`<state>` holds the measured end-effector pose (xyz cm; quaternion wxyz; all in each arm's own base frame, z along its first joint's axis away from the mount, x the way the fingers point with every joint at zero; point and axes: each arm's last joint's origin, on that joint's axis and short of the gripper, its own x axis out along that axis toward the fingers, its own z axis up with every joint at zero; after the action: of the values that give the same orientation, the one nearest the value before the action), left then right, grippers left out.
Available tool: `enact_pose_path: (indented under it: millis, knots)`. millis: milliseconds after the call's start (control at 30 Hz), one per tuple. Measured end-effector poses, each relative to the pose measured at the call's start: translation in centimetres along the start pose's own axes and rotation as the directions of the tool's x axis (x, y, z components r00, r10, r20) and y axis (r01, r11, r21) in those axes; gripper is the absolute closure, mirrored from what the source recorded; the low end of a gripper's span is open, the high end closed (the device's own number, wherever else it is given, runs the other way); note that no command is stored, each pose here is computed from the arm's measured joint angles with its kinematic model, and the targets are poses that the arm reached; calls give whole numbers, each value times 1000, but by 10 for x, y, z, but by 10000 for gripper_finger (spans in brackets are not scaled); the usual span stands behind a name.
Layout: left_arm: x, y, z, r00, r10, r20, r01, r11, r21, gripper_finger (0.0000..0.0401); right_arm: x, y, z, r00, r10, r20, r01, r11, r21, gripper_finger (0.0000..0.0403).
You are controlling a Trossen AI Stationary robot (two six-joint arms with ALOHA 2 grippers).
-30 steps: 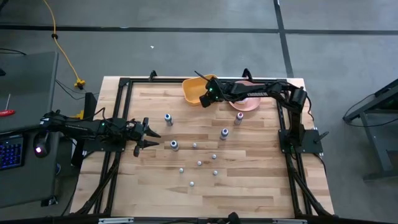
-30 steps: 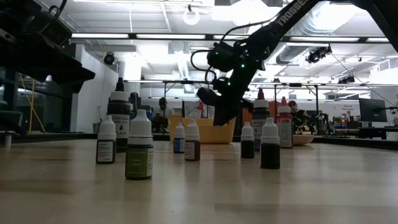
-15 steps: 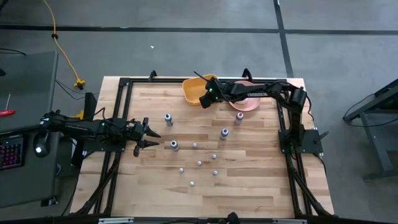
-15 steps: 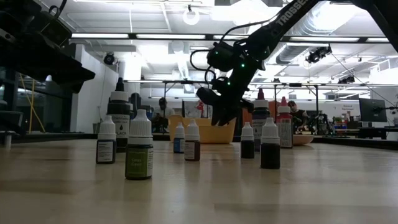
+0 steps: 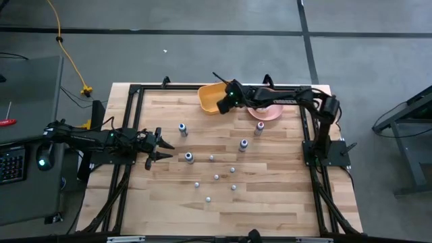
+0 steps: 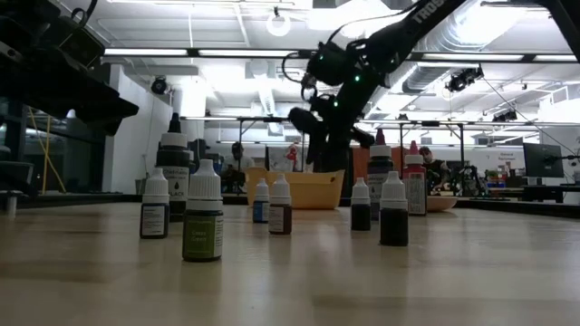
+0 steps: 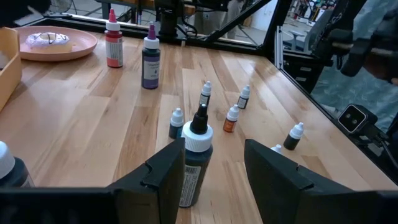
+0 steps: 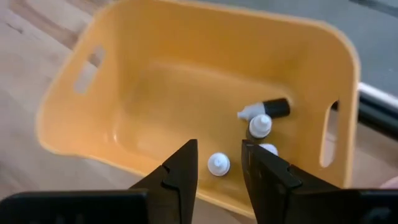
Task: Pick & Place food coloring
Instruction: Put the small black food coloring bottle into the yellow bin
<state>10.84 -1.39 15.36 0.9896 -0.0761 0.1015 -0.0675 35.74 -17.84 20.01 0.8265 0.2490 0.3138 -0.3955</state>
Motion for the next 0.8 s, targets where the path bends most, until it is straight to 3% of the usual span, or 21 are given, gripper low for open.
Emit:
enact_pose_path:
  millis: [200,300,567,800]
  knots:
    - [0,0,0,1000,0,0,0,1000,0,238,-28,4,16,995,58,83,-54,997,-50,289]
    - [0,0,0,1000,0,0,0,1000,0,238,-50,12,23,983,130,129,-113,985,-129,289]
    - [0,0,0,1000,0,0,0,1000,0,238,-114,33,28,925,342,165,-277,905,-323,289]
    - [0,0,0,1000,0,0,0,1000,0,238,-159,47,37,935,347,70,-280,847,-451,289]
